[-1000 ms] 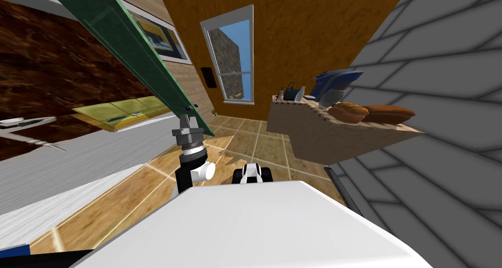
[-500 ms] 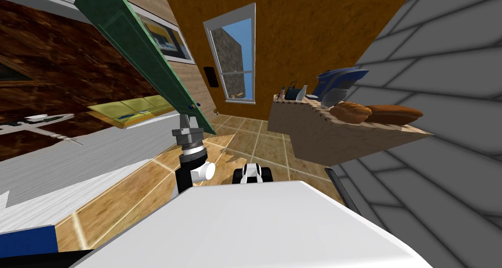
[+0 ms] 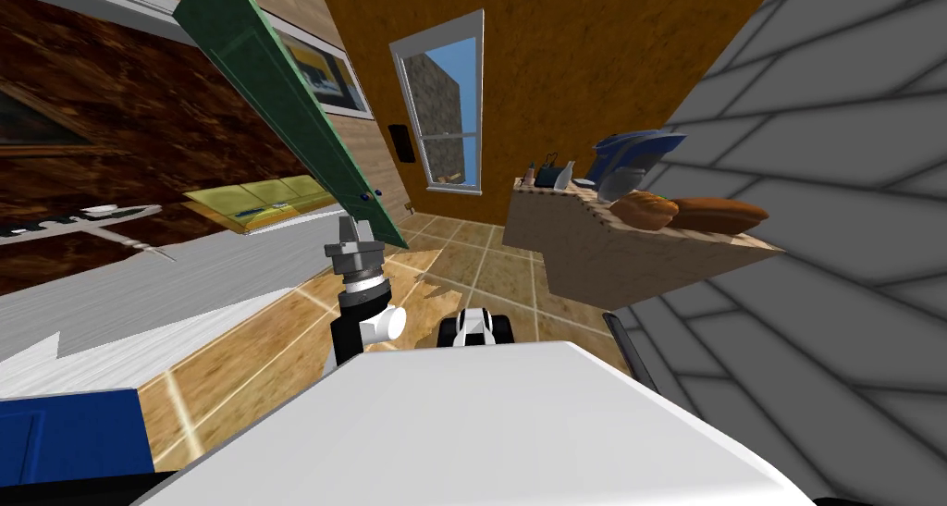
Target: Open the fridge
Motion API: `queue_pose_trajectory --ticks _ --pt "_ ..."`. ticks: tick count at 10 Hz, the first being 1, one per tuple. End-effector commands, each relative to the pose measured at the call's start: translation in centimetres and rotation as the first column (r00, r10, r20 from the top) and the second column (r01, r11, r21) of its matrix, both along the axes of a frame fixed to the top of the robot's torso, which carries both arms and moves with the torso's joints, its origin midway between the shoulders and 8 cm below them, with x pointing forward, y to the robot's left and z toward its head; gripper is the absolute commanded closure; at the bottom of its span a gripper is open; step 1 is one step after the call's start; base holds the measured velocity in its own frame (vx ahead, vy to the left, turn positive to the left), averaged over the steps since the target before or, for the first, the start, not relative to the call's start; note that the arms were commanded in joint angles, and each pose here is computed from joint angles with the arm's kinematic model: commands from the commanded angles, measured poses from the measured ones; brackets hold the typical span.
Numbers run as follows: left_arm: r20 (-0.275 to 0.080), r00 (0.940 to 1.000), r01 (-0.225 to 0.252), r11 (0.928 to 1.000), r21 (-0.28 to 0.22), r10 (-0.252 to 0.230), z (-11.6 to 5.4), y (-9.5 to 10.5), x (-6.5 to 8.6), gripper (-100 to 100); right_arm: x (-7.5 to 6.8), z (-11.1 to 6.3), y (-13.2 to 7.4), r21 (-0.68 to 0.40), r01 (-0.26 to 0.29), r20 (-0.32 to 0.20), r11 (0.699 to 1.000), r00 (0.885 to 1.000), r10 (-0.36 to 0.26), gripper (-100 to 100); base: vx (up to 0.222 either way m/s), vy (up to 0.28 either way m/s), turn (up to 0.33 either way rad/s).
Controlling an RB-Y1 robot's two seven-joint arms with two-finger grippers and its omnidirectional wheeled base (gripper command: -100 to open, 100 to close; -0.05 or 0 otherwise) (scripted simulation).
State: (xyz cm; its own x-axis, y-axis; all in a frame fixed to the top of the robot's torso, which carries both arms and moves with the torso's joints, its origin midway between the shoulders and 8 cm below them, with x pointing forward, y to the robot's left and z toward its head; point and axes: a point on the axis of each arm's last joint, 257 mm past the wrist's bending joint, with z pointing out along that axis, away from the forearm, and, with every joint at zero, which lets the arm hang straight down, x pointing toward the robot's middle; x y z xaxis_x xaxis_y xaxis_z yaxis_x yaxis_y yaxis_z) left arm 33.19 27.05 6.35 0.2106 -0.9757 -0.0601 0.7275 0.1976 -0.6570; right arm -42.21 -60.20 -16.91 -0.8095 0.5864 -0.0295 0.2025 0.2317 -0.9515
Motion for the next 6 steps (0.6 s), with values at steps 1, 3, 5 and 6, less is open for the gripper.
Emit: queue_pose_trajectory --ticks 1,3,5,6 --pt "0.0 1.0 0.0 1.0 0.0 0.0 0.0 0.0 0.0 0 4.2 -4.2 -1.2 0.071 -0.092 0.08 0.993 0.993 0.086 -100 -0.11 -0.084 0.063" --pt "0.0 1.0 0.0 1.0 0.0 0.0 0.0 0.0 0.0 0 7.4 -6.8 -1.6 0.113 -0.148 0.135 0.983 0.982 0.132 -100 -0.112 -0.088 0.091" --pt "0.0 1.0 0.0 1.0 0.0 0.0 0.0 0.0 0.0 0 9.3 -7.9 -2.3 0.109 -0.172 0.166 0.979 0.974 0.152 -100 -0.094 -0.061 0.054" --pt "0.0 1.0 0.0 1.0 0.0 0.0 0.0 0.0 0.0 0 12.5 -9.8 -2.5 0.151 -0.235 0.207 0.96 0.957 0.202 -100 -0.102 -0.055 0.108"
